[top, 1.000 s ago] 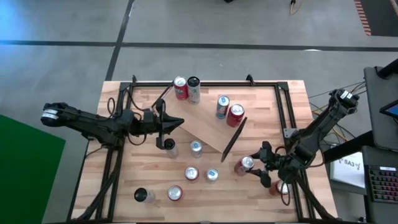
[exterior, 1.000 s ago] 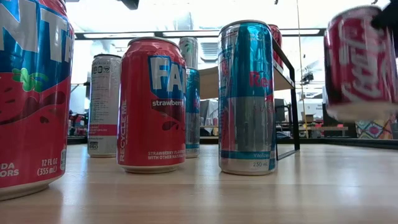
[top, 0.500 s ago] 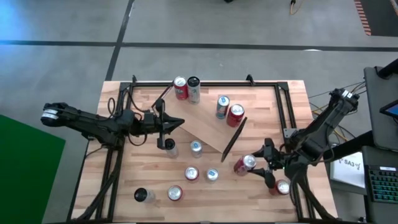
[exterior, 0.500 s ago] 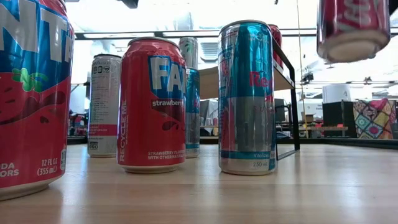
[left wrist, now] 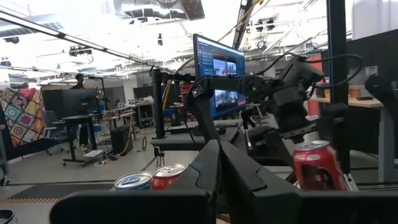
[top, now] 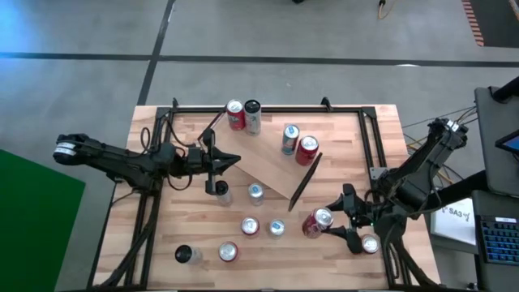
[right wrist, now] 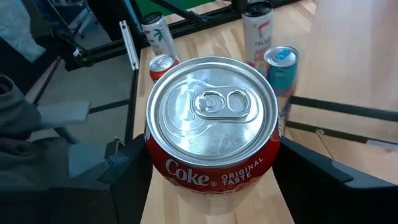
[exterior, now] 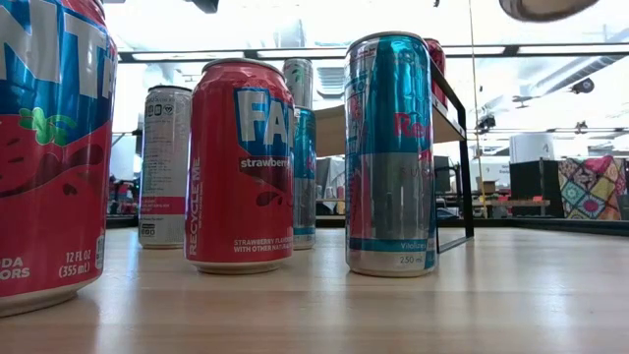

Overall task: Place canned beverage on shelf
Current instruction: Put the red/white soda can on the shelf

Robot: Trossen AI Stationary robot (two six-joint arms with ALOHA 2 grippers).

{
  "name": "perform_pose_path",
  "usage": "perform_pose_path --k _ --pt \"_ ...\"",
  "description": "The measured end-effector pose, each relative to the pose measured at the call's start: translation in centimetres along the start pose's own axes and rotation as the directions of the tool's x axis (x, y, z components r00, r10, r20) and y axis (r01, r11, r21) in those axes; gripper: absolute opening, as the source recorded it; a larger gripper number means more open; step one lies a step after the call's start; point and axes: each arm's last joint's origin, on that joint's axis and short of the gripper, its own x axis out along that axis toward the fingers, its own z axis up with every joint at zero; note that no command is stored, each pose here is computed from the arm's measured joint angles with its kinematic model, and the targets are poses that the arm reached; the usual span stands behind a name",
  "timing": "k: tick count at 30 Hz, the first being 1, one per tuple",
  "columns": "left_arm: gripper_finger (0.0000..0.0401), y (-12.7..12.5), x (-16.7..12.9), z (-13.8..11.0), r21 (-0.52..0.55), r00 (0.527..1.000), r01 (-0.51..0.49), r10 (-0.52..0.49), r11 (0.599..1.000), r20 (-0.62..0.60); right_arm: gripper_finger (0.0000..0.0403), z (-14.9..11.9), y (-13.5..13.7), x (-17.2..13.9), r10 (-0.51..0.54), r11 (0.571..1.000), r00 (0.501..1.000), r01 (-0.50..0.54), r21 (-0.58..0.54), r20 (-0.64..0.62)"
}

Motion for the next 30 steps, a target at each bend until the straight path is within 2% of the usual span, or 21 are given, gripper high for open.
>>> perform_pose_path --k 4,11,18,30 --pt "0.0000 0.0 0.0 0.0 0.000 1.000 0.000 0.000 1.000 -0.002 0.0279 1.0 1.3 0.4 0.009 1.000 1.000 -0.009 -0.017 -0.001" --pt "0.0000 0.0 0.0 -0.3 0.003 1.000 0.004 -0.004 1.000 -0.027 0.0279 2.7 3.2 1.0 -0.035 0.998 0.999 0.034 -0.045 -0.022" --pt "0.0000 0.0 0.0 -0.1 0.001 1.000 0.004 -0.004 1.000 -0.025 0.0279 4.6 4.0 2.6 -0.078 0.996 0.997 0.078 -0.032 -0.006" --pt "0.0000 0.3 -0.8 1.0 0.039 1.000 0.000 0.000 0.999 0.002 0.0279 7.7 4.4 3.2 -0.089 0.996 0.995 0.089 -0.007 0.039"
